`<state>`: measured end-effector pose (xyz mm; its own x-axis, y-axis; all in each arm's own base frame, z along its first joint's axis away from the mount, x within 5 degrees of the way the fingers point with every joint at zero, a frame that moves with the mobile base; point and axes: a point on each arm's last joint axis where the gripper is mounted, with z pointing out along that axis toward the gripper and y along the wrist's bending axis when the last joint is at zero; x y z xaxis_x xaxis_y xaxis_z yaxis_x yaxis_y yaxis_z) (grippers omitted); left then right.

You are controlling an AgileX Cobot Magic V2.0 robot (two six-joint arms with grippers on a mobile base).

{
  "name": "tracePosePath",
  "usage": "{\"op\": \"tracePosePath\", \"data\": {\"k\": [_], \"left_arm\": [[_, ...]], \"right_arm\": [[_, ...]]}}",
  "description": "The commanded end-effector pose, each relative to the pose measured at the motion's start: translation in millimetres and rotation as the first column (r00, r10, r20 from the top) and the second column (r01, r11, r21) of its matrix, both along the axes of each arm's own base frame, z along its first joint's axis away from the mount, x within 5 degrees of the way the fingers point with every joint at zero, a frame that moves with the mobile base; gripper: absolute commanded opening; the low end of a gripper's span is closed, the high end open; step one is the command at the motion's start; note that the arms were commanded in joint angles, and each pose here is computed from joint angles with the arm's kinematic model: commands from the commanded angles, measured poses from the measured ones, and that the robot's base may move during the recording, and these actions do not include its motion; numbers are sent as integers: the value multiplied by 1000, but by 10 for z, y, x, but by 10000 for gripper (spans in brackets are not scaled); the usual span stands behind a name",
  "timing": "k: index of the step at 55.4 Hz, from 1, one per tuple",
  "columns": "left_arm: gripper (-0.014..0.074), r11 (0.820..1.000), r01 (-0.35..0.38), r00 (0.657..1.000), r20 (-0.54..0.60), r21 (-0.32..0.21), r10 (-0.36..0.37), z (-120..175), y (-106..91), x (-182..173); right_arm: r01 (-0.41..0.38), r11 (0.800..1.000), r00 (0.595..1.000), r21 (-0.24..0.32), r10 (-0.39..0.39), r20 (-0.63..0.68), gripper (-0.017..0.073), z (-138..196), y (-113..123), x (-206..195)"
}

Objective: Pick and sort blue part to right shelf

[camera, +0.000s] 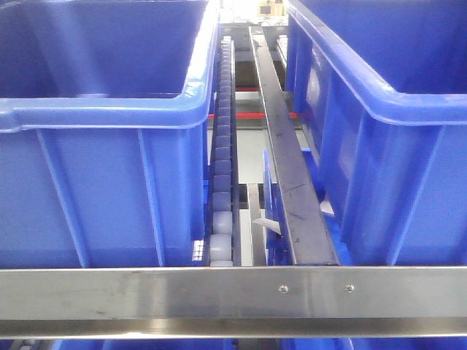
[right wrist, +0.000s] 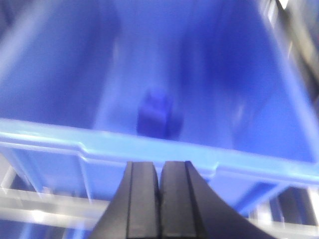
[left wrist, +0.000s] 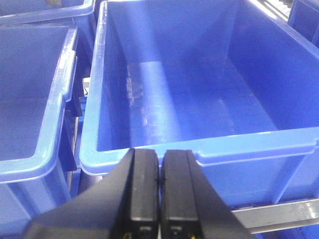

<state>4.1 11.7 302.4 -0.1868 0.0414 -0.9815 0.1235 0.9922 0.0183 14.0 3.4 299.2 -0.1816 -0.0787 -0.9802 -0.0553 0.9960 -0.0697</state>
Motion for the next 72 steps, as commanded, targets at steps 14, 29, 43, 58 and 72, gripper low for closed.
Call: {"op": "tracePosePath", "data": {"k": [14, 29, 43, 58, 72], "left_arm": [[124, 1000, 6, 994, 110, -23, -3, 141, 10, -51], [124, 1000, 6, 994, 110, -23, -3, 141, 10, -51], [124, 1000, 0, 996, 93, -15, 2, 26, -14, 26], [124, 994, -85, 966, 239, -74, 101, -298, -123, 276], [124, 984, -158, 929, 327, -78, 175, -893, -90, 498]], "right_arm": [[6, 1000, 951, 14, -10, 310, 58, 290, -4, -138], [6, 1000, 951, 14, -10, 308, 58, 287, -3, -136], [6, 1000, 951, 14, -10, 308, 58, 287, -3, -136], [6, 1000, 951, 14, -10, 308, 58, 287, -3, -136], [6, 1000, 951, 14, -10, 308, 58, 287, -3, -136]]}}
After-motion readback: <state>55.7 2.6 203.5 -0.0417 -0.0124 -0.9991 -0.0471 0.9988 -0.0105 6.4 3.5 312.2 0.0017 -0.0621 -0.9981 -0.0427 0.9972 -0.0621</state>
